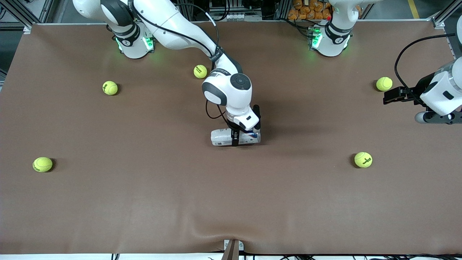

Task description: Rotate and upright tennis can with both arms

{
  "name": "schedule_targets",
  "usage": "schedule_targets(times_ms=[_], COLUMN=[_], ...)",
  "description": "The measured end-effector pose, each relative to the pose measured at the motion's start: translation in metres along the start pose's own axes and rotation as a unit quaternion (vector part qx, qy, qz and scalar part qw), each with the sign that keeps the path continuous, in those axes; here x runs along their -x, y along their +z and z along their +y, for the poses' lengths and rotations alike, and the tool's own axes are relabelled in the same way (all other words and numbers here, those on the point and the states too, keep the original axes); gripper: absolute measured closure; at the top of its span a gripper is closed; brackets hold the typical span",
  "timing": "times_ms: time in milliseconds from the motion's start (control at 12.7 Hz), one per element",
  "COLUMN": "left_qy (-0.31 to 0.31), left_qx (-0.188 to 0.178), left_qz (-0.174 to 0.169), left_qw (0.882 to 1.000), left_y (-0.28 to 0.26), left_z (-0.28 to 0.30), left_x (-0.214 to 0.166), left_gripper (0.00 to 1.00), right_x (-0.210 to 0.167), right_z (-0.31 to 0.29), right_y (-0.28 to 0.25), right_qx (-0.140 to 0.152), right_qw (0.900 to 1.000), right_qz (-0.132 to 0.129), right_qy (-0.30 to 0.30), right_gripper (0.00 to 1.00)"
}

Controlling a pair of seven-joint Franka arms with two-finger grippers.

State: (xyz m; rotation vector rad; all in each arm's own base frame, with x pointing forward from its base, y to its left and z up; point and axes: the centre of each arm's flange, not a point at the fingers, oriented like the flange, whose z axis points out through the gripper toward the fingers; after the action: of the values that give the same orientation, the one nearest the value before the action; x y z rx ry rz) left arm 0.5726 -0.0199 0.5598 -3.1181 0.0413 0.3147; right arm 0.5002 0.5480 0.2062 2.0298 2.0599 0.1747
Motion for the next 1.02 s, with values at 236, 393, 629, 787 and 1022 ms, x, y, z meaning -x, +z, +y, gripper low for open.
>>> schedule_targets(times_ms=[236, 393, 629, 787, 1022], left_qy=[0.002, 0.005, 0.020, 0.030, 0.026], left_qx=[0.001, 0.010, 0.018, 0.039, 0.110], left_qz=[-0.003, -0.007, -0.023, -0.040, -0.050], left_qw=[1.000, 1.000, 0.999, 0.998, 0.992], left_y=[0.003, 0.007, 0.024, 0.046, 0.087], left_z=[0.002, 0.006, 0.024, 0.041, 0.059], left_x=[-0.002, -0.004, -0.014, -0.027, -0.057], left_gripper=[0.00, 0.00, 0.00, 0.00, 0.00], right_x=[-0.003, -0.005, -0.012, -0.014, 0.008], right_z=[-0.005, -0.005, -0.002, 0.005, 0.032], right_y=[0.009, 0.007, -0.013, -0.051, -0.124], right_qx=[0.005, 0.009, 0.012, 0.014, 0.021], right_qw=[1.000, 1.000, 1.000, 1.000, 0.999], right_qz=[-0.008, -0.007, -0.011, -0.023, -0.032], right_qy=[-0.014, -0.019, -0.019, -0.013, 0.023], right_gripper=[0.00, 0.00, 0.00, 0.00, 0.00])
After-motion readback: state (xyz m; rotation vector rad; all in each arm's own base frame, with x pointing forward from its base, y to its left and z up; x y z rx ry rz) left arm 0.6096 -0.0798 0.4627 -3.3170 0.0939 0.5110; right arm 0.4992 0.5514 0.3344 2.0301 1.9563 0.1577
